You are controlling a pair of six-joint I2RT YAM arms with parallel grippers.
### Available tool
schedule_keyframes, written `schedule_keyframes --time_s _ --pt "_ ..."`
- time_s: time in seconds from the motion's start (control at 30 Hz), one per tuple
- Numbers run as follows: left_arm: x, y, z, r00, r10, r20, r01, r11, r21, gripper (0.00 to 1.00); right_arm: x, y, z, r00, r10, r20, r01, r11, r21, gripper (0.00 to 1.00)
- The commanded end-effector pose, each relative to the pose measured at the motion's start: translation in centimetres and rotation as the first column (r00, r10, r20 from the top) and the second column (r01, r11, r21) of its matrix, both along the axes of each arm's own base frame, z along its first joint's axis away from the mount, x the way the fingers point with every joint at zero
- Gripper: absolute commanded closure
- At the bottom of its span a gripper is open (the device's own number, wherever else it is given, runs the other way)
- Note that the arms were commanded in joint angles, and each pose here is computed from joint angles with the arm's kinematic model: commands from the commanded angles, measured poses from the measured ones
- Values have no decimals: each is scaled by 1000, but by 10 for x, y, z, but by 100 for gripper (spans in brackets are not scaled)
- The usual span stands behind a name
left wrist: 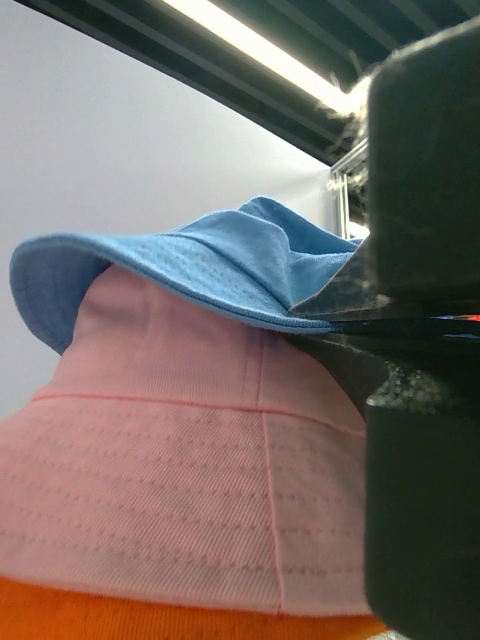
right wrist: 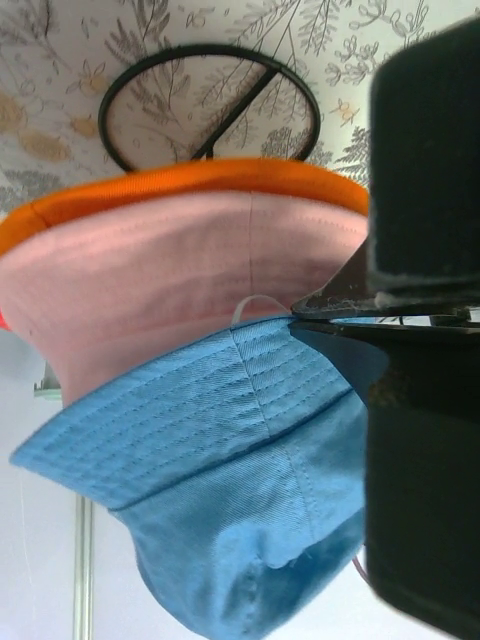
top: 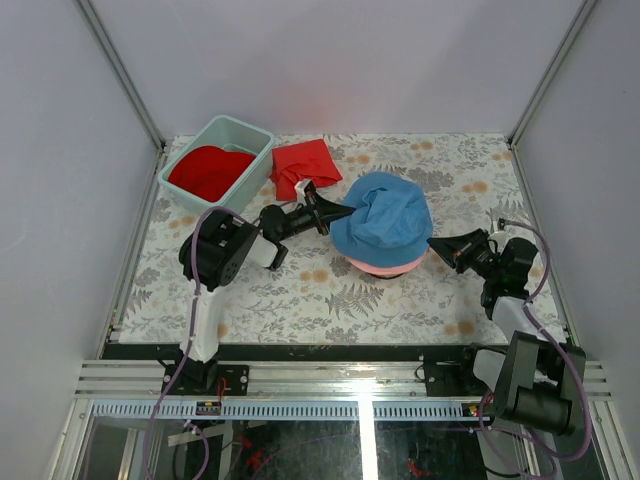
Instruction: Stack the hats
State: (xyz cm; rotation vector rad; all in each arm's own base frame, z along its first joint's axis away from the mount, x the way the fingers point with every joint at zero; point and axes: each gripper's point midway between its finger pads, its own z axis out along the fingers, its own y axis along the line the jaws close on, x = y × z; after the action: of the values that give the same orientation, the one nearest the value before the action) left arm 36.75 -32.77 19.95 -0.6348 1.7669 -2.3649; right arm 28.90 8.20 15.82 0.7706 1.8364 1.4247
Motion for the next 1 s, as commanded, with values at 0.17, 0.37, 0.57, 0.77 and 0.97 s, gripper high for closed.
schedule_keyframes --time_s 0.17,0.37,0.57,0.77,0.97 --pt "-6 -6 -33 997 -56 59 54 998 44 100 16 -10 -24 999 3 -54 -5 999 -34 100" --pt "-5 -1 -49 998 -61 33 59 996 64 100 20 -11 -17 999 24 -27 -26 998 -54 100" --pt "3 -5 -34 995 -80 54 78 996 36 100 32 -17 24 998 42 46 -34 988 -153 56" --pt "8 0 -34 996 -83 36 82 996 28 100 49 -30 50 995 49 90 -26 972 -233 45" --pt "10 2 -29 995 -94 38 93 995 22 100 70 -28 63 980 101 170 -71 982 -174 43"
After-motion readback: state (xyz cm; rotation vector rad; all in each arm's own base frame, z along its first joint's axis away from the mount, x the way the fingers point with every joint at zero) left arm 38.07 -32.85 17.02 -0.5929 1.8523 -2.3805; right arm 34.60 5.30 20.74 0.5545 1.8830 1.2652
